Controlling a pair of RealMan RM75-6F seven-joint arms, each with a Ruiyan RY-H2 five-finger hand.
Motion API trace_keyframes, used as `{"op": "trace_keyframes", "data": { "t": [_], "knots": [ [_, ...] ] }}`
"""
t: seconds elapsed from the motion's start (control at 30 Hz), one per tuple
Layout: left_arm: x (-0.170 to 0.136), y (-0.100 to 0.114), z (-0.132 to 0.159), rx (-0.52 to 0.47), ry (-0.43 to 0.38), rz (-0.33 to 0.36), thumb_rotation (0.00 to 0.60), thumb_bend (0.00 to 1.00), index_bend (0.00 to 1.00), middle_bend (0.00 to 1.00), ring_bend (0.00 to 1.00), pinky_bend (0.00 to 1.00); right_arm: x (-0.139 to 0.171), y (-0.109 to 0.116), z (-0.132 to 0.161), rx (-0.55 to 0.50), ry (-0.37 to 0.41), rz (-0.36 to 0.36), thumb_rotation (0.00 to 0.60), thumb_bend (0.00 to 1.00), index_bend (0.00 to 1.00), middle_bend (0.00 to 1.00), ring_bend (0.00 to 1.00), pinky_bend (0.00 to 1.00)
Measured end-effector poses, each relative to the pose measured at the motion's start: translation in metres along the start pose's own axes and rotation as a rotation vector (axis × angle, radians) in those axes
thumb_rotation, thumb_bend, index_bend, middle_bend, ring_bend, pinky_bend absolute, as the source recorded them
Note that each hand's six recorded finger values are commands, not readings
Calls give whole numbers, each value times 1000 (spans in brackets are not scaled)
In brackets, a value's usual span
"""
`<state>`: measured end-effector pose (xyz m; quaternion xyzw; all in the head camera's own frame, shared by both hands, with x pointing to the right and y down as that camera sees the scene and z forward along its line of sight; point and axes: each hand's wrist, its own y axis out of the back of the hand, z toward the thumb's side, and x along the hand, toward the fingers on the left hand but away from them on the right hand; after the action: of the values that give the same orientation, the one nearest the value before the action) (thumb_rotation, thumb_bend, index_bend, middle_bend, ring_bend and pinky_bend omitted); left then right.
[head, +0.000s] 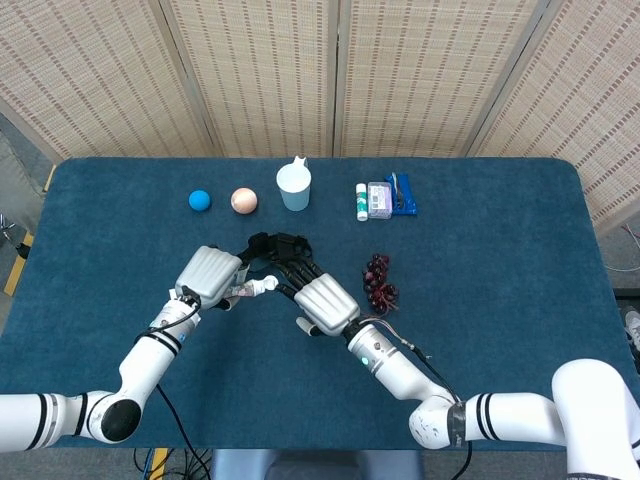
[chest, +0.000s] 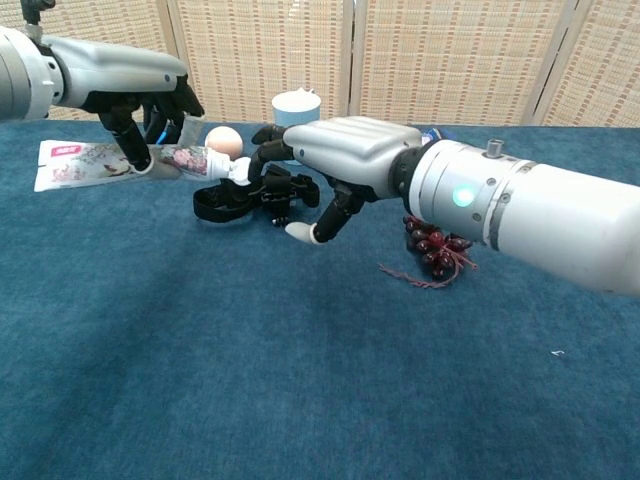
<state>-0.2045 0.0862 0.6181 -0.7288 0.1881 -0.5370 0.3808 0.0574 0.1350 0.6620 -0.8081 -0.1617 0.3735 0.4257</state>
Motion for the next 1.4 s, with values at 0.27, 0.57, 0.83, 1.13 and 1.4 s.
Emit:
{"op": "trace_keyframes", "data": {
  "t": [0.27, 0.57, 0.83, 1.13, 1.4],
  "knots": [
    [-5, -1, -2, -1, -16, -7, 600, 442, 589, 746, 536, 342, -1, 0, 0, -5, 9, 7, 526, 310, 211, 0, 0, 0],
    [-10, -1, 2, -15, -44, -13, 600, 443, 587, 743, 534, 343, -3, -1, 0, -7, 14, 13, 526, 381, 211, 0, 0, 0],
    [-14, -1, 0, -19, -51, -18, 600, 443, 585, 741, 533, 344, -4, -3, -1, -2, 11, 15, 526, 381, 210, 0, 0, 0],
    [-12, -7, -17, -10, -20, -31, 600, 443, 571, 719, 515, 344, 8, 13, -11, -3, 3, -17, 525, 380, 203, 0, 0, 0],
    [-8, -23, -43, 9, 20, -52, 600, 442, 561, 697, 510, 343, 42, 50, -43, 20, -55, -106, 525, 372, 203, 0, 0, 0]
  ]
}}
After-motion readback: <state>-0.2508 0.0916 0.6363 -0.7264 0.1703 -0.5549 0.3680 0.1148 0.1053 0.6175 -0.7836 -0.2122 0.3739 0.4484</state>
